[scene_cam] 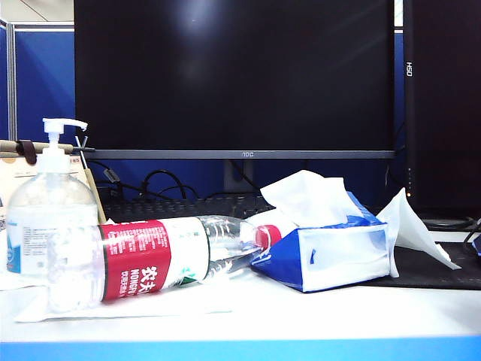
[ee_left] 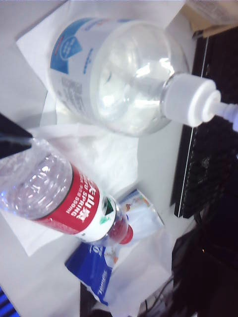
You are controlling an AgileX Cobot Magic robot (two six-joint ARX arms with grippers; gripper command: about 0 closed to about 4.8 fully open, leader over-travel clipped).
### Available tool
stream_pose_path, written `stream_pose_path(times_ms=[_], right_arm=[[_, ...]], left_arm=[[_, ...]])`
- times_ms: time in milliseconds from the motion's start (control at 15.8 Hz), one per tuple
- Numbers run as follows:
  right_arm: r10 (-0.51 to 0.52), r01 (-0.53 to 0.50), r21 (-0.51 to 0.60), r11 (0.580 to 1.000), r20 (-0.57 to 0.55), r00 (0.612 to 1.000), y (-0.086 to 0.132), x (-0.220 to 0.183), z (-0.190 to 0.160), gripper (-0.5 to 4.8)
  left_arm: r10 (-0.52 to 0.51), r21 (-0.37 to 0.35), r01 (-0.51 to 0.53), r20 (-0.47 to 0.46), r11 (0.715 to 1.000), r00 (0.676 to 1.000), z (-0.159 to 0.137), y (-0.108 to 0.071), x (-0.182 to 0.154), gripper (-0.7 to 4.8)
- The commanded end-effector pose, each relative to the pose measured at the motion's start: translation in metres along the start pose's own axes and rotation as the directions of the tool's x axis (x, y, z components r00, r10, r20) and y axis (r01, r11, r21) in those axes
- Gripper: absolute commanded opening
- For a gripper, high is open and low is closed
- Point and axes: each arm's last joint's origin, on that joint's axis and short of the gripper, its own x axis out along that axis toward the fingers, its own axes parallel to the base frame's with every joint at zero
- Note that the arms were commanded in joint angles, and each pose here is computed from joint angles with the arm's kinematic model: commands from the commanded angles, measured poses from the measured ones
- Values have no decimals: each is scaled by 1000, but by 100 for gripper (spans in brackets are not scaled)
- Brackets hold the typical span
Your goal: Pull out a tissue from the tissue dispenser, then press the switch of the alcohol sanitizer bottle to drop some sanitizer on the paper tissue, and finally place the treated tissue on the table.
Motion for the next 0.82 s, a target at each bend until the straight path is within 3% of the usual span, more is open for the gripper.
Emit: stream_pose_path(times_ms=[63,253,379,505,631,821], right_arm=[[5,-5,-10,1000,21,1000,0,0,1,-5],[25,-20,-41,999,121,992,4,-3,11,-5],[45,-37,-48,998,185,982,6,-7,16,-5],[70,-55,-64,996,261,963,9,-13,20,-5],[76,-52,-83,995,319,945,11,-20,21,-5],[78,-52,-88,995,330,941,11,-22,20,-5]], left_arm=[[-8,44,4,104,999,995,10,-3,-1,-5],[-65,65,51,241,997,968,31,-13,-9,-5],[-62,69,46,263,997,963,31,-16,-15,-5],[-14,49,4,204,999,979,23,-14,-16,-6],[35,81,-47,145,996,989,16,-10,-14,-5],[53,72,-63,133,995,990,11,-7,-12,-5]])
